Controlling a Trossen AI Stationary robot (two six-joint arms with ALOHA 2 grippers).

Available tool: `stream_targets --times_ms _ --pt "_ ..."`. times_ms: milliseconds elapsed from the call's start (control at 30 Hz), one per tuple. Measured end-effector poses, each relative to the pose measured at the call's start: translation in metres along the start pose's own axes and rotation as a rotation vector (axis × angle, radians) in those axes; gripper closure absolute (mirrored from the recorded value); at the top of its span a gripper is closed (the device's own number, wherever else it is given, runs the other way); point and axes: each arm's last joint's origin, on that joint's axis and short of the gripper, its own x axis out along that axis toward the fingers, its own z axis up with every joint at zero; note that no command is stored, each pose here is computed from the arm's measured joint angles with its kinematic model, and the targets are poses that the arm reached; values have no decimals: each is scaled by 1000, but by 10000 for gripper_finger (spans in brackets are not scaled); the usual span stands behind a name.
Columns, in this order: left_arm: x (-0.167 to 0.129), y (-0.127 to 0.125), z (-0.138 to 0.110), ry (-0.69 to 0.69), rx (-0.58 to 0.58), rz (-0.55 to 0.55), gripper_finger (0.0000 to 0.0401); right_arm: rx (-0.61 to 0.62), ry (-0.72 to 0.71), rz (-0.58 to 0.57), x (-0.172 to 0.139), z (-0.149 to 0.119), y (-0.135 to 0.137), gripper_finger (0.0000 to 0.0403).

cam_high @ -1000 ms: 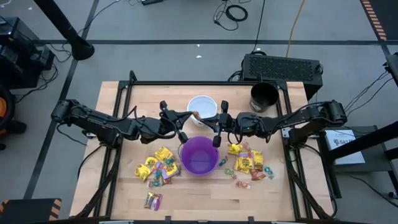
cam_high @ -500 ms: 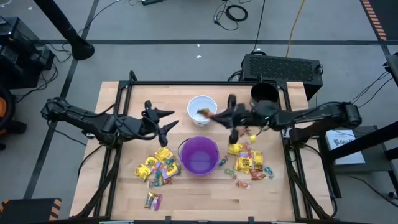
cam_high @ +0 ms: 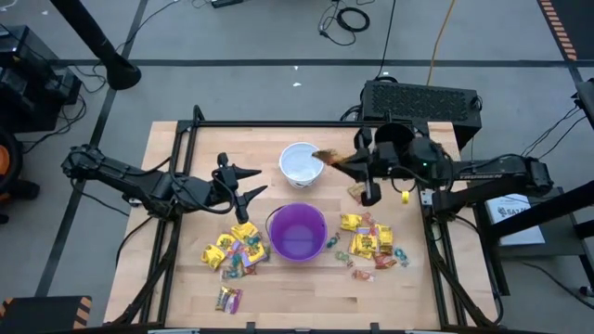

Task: Sort candy by brand, put in halloween buckets
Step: Put the gold candy into the black bucket

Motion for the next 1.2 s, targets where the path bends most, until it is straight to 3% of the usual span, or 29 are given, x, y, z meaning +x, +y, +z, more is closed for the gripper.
stream_targets --times_ms 100,167,367,467,767,967,1200 --pt "0 0 0 0 0 1 190 9 123 -79 -6 -8 -2 402" --pt "0 0 0 0 0 1 190 4 195 -209 -15 -10 -4 402" --pt "0 0 0 0 1 2 190 -132 415 -872 -62 -10 -18 402" --pt "0 0 0 0 24 7 190 -183 518 -1109 -79 -17 -24 402" --pt "1 3 1 -5 100 76 190 -113 837 -1442 -104 -58 -50 402" --pt "4 9 1 -3 85 103 190 -77 982 -1534 -102 -81 -66 398" --pt "5 10 1 -2 82 107 190 -37 1034 -1580 -100 -93 -77 313"
